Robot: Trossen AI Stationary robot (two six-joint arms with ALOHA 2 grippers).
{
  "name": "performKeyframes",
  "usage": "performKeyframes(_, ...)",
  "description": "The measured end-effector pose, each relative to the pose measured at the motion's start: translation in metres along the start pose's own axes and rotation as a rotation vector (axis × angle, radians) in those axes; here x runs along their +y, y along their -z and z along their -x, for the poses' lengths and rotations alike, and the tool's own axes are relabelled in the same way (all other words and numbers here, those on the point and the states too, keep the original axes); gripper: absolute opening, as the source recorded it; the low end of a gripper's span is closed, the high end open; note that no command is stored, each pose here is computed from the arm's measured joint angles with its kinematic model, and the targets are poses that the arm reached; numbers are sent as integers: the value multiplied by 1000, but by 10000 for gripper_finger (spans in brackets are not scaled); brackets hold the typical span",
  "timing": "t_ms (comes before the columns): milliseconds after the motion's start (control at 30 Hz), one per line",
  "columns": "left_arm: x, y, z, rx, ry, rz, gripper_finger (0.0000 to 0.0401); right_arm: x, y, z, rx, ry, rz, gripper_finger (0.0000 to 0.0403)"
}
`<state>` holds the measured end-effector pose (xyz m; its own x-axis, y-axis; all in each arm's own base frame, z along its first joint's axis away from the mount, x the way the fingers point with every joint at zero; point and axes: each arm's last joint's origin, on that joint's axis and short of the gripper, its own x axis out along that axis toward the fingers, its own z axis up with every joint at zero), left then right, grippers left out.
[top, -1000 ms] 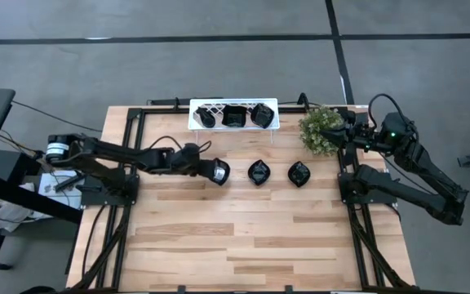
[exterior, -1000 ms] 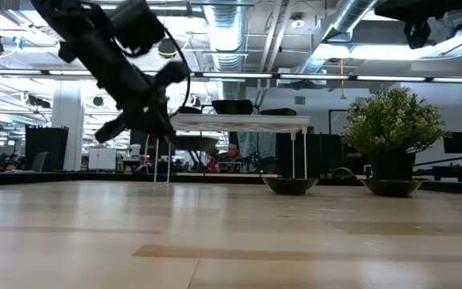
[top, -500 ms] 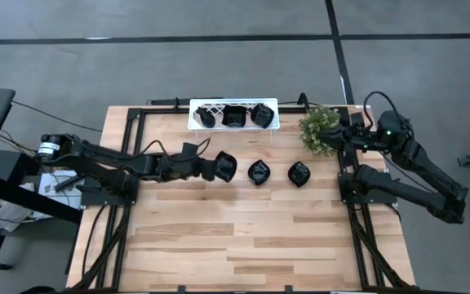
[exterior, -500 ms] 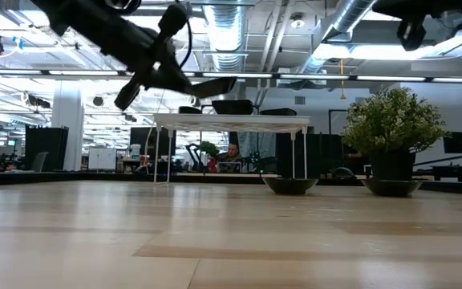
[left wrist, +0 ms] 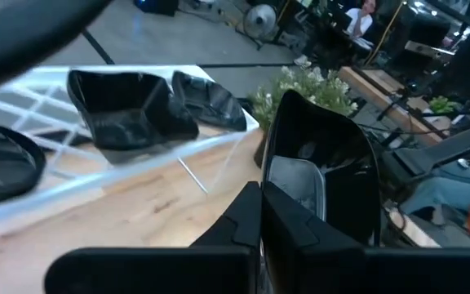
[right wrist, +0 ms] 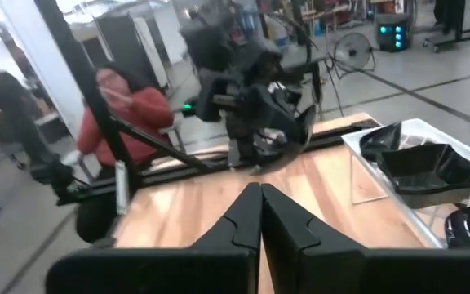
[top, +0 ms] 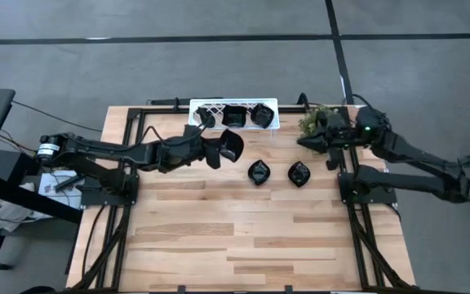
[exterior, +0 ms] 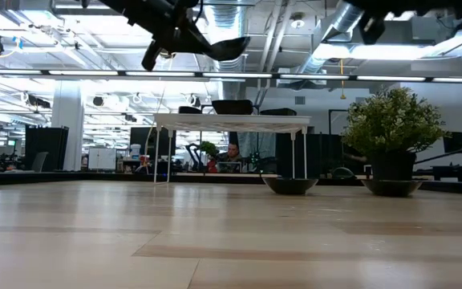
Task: Pick & Place Mini shaped plates
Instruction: Stack the black left leaf shaped plate on top of the leaf shaped plates on the shelf
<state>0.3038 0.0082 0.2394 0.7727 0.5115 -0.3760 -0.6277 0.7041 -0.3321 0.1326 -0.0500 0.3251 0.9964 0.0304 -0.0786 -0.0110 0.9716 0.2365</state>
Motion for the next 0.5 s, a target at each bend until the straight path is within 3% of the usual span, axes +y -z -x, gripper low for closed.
performKeyframes(267,-3,-10,0,-58,-33,-57,3,-2,5,-34,86,92,72,2)
performKeyframes(500,-3,-13,0,-91,-71,-91,3,5,-17,-63,141,236,221,2)
